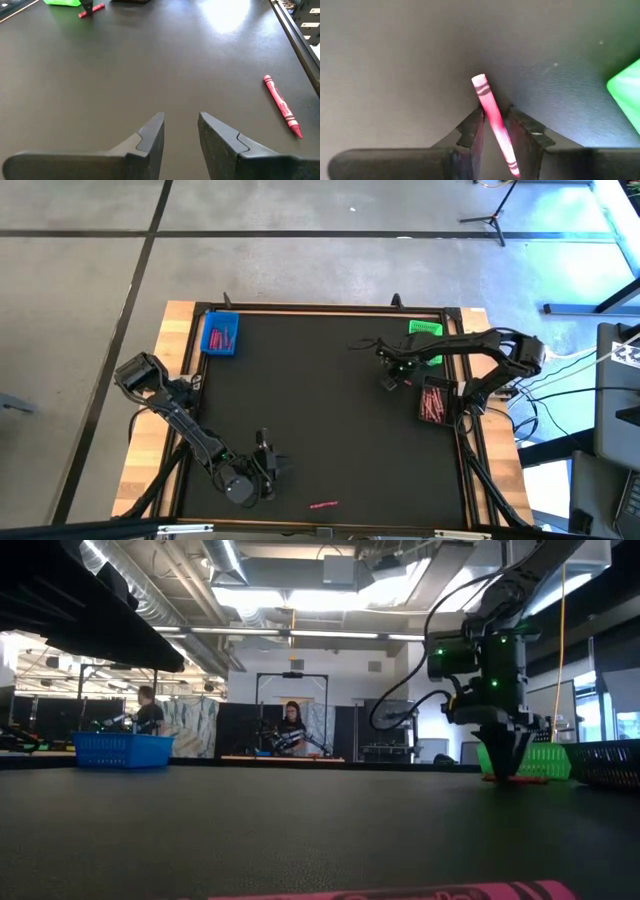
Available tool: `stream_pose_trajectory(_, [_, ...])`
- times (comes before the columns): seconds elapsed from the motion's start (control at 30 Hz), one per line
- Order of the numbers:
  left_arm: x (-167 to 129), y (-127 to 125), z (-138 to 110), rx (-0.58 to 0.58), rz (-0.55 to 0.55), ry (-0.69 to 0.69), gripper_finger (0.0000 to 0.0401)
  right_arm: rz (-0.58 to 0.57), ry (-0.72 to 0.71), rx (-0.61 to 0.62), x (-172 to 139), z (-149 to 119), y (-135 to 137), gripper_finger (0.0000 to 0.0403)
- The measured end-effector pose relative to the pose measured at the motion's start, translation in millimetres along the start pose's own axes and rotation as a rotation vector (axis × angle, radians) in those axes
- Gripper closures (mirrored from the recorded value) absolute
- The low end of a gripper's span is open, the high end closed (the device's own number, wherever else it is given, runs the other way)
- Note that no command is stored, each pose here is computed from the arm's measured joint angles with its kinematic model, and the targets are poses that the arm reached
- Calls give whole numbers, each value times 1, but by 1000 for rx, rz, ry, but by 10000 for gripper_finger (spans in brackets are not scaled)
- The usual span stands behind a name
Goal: Sort crayons
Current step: Put the red crayon into the blue bin
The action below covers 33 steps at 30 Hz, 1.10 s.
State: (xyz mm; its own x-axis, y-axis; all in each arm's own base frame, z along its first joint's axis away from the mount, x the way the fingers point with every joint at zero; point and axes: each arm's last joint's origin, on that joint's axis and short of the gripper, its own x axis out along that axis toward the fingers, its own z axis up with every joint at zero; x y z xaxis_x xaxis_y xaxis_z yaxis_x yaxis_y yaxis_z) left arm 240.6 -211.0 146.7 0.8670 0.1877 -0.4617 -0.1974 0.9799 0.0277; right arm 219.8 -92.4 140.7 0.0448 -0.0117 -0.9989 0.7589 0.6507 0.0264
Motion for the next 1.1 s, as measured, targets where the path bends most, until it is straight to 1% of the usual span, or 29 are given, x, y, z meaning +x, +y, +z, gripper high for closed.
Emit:
stream_pose_trajectory(0.1, [0, 0, 0, 0, 0, 0, 290, 37, -7, 1, 2, 0, 0, 311])
stream_pose_trajectory(0.23, [0, 0, 0, 1, 0, 0, 290, 0, -26, 1, 2, 0, 0, 311])
stream_pose_trajectory(0.37, [0, 0, 0, 1, 0, 0, 290, 3, -28, 1, 3, 0, 0, 311])
stream_pose_trajectory(0.5, [0, 0, 0, 1, 0, 0, 290, 29, -15, -1, 3, 0, 1, 311])
stream_pose_trajectory(0.6, [0, 0, 0, 0, 1, 0, 290, 23, -20, -2, 3, -1, 2, 307])
stream_pose_trajectory(0.7, [1, 1, 0, -1, 3, 0, 290, 26, -20, -5, 3, -1, 3, 291])
stream_pose_trajectory(0.8, [2, 2, 1, -3, 8, 0, 290, 28, -19, -12, 2, -1, 4, 266])
stream_pose_trajectory(0.93, [2, 2, 1, -3, 8, 0, 290, 6, -24, -19, 3, -1, 3, 241])
stream_pose_trajectory(1.03, [2, 2, 1, -4, 8, 0, 290, 1, -31, -36, 4, -2, 2, 243])
stream_pose_trajectory(1.1, [2, 2, 1, -4, 9, 0, 290, -14, -40, -38, 4, -1, 2, 259])
